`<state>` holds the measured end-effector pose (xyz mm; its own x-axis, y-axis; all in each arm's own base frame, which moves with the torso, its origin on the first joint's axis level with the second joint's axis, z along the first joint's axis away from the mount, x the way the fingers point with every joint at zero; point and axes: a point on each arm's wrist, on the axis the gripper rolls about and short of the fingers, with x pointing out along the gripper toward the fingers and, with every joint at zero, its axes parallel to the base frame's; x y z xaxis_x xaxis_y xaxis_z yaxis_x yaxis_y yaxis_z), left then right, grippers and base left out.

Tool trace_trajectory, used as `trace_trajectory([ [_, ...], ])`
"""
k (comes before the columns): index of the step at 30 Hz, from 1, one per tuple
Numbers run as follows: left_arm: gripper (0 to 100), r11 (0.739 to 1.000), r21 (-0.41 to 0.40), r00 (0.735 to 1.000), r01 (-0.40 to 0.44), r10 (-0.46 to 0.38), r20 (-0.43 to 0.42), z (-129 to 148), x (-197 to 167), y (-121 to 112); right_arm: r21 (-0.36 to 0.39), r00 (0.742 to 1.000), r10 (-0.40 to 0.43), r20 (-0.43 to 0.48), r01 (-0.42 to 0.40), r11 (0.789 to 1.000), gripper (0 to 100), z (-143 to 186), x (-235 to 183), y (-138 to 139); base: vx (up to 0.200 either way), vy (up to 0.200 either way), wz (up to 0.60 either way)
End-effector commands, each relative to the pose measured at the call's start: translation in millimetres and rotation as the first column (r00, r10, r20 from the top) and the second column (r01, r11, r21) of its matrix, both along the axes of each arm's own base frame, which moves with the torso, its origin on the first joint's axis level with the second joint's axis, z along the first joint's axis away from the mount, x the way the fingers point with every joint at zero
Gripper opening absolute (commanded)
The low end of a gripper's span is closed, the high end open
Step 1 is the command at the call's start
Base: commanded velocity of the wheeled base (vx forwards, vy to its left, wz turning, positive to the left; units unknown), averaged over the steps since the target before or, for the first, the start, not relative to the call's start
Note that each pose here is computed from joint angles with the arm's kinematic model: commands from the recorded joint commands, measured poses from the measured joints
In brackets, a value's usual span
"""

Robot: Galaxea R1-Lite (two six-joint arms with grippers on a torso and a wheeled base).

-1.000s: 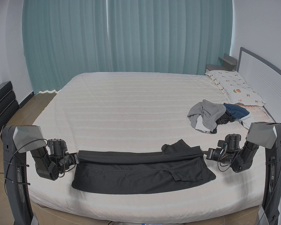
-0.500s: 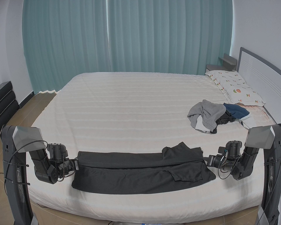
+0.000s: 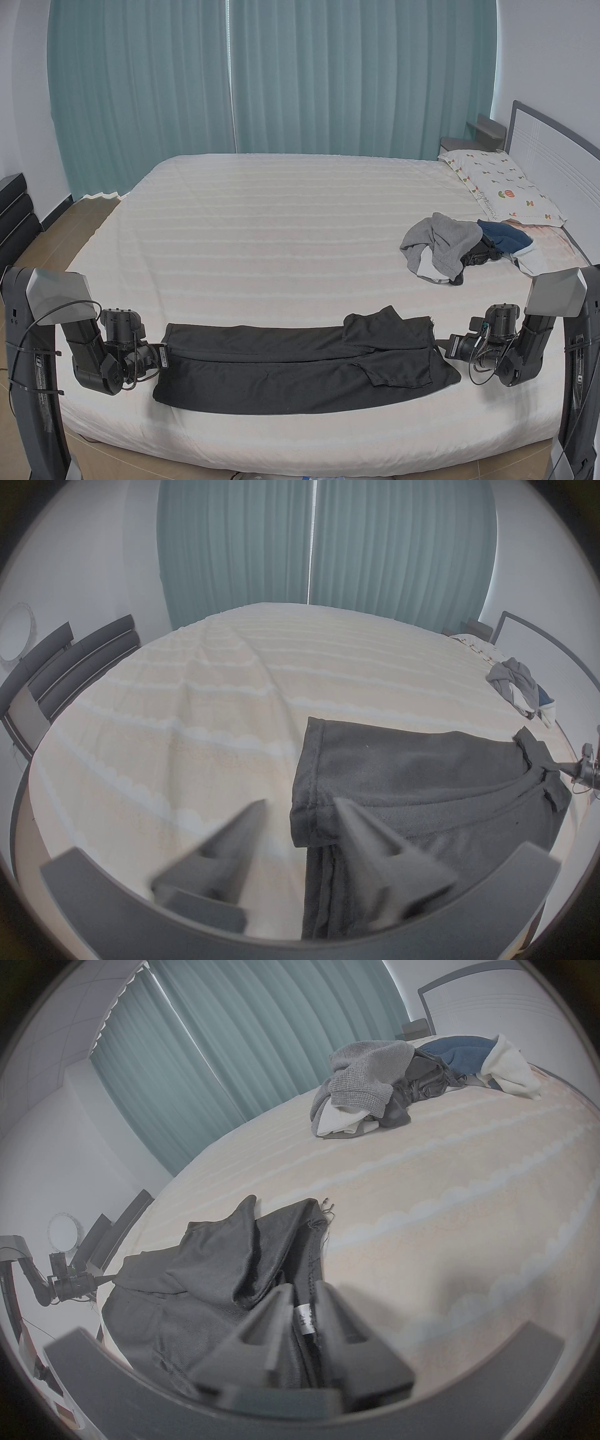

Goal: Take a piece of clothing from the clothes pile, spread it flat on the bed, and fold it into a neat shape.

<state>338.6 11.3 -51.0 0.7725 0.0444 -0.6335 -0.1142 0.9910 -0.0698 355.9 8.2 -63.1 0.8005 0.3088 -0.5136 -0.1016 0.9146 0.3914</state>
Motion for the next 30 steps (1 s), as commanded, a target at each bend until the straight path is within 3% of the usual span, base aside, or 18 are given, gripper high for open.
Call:
trace_trajectory([
  [1, 100, 1.000, 0.001, 1.000, 0.001, -0.001, -0.012, -1.8, -3.7, -0.1, 0.006, 1.000, -0.003, 0.003, 0.003, 1.000, 100, 0.0, 0.6, -0.2, 0.000, 0.000, 0.00],
  [7, 100, 1.000, 0.000, 1.000, 0.001, -0.001, 0.014, 6.1, -2.6, -0.1, 0.040, 0.999, -0.026, 0.024, 0.025, 0.999, 100, 9.1, 4.6, -1.2, 0.000, 0.000, 0.00],
  [10, 100, 1.000, -0.010, 0.999, -0.009, 0.010, 0.047, 14.4, 1.1, 2.5, 0.094, 0.998, -0.058, 0.028, 0.055, 0.994, 100, 16.8, 7.3, -1.2, 0.000, 0.000, 0.00],
  [16, 100, 0.990, -0.139, 0.995, -0.033, 0.046, 0.088, 23.1, 11.2, 1.2, 0.196, 0.993, -0.117, 0.019, 0.111, 0.974, 100, 22.0, 18.2, -1.3, 0.000, 0.000, 0.00],
  [20, 100, 0.957, -0.277, 0.985, -0.087, 0.125, 0.122, 28.4, 32.7, -5.5, 0.251, 0.991, -0.133, 0.005, 0.128, 0.960, 100, 21.9, 25.0, 2.3, 0.000, 0.000, 0.00],
  [24, 100, 0.910, -0.389, 0.978, -0.142, 0.191, 0.089, 21.0, 53.5, -14.6, 0.306, 0.988, -0.153, -0.007, 0.147, 0.941, 100, 21.6, 35.2, 5.4, 0.000, 0.000, 0.00],
  [30, 100, 0.887, -0.415, 0.974, -0.204, 0.228, 0.009, 13.9, 67.1, -17.0, 0.359, 0.980, -0.185, -0.077, 0.200, 0.912, 100, 22.3, 50.9, 5.0, 0.000, 0.000, 0.00],
])
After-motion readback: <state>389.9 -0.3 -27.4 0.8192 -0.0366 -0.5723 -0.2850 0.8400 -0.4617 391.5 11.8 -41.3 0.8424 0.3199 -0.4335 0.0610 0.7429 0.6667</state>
